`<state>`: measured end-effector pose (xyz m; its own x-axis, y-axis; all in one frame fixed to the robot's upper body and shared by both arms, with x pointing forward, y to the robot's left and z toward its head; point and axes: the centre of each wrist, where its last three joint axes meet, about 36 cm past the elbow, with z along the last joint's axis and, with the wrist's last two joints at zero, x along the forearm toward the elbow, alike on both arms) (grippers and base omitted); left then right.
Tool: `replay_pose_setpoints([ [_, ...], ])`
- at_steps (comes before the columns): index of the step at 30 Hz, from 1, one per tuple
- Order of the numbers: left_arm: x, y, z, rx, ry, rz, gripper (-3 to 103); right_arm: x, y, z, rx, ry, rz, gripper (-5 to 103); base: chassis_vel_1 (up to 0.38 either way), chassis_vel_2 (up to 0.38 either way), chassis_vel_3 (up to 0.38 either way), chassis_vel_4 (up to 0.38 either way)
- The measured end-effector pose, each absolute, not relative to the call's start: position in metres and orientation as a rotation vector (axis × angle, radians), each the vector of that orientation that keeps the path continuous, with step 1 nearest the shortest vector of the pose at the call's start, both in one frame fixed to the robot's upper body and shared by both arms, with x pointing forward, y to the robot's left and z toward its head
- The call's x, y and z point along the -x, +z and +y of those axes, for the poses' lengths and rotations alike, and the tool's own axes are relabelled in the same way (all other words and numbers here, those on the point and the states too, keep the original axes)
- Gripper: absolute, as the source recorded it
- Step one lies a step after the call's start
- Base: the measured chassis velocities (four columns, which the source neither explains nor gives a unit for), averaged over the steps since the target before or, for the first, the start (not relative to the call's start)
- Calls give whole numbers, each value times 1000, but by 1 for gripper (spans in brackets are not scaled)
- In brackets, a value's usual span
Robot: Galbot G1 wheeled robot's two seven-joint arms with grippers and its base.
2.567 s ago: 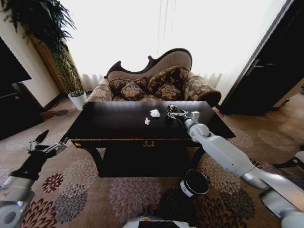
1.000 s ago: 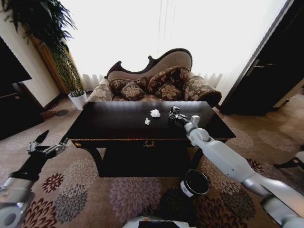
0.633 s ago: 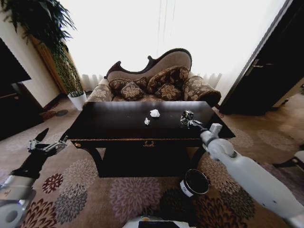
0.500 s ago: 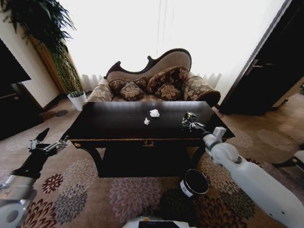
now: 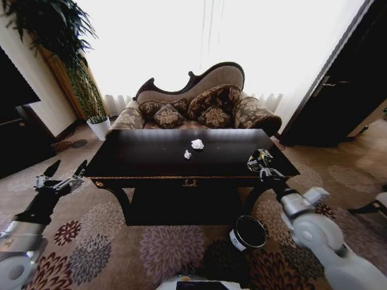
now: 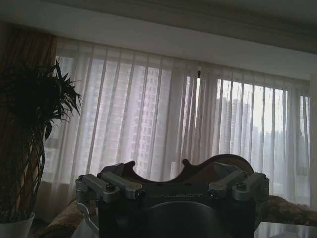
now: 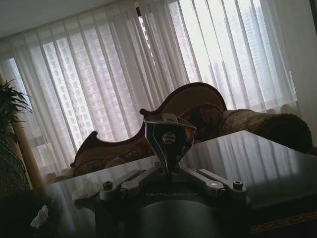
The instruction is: Move to the front of the table and place the trash on the table into the trash bin.
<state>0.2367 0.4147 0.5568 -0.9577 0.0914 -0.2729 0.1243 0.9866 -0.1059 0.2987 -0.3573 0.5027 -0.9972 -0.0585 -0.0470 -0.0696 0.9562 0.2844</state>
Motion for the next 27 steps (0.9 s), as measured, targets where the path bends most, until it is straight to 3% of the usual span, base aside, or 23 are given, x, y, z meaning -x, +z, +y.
replay_pose_setpoints([
  [10,-230,556,417,-114,-190,2849,100,-275,462,-370,152,399,2910,0,0,0,0,0],
  [17,-234,553,422,-107,-198,2846,100,-262,385,-412,392,195,2811,0,0,0,0,0],
  [27,-235,561,431,-94,-186,2837,100,-240,306,-429,504,108,2884,0,0,0,0,0],
])
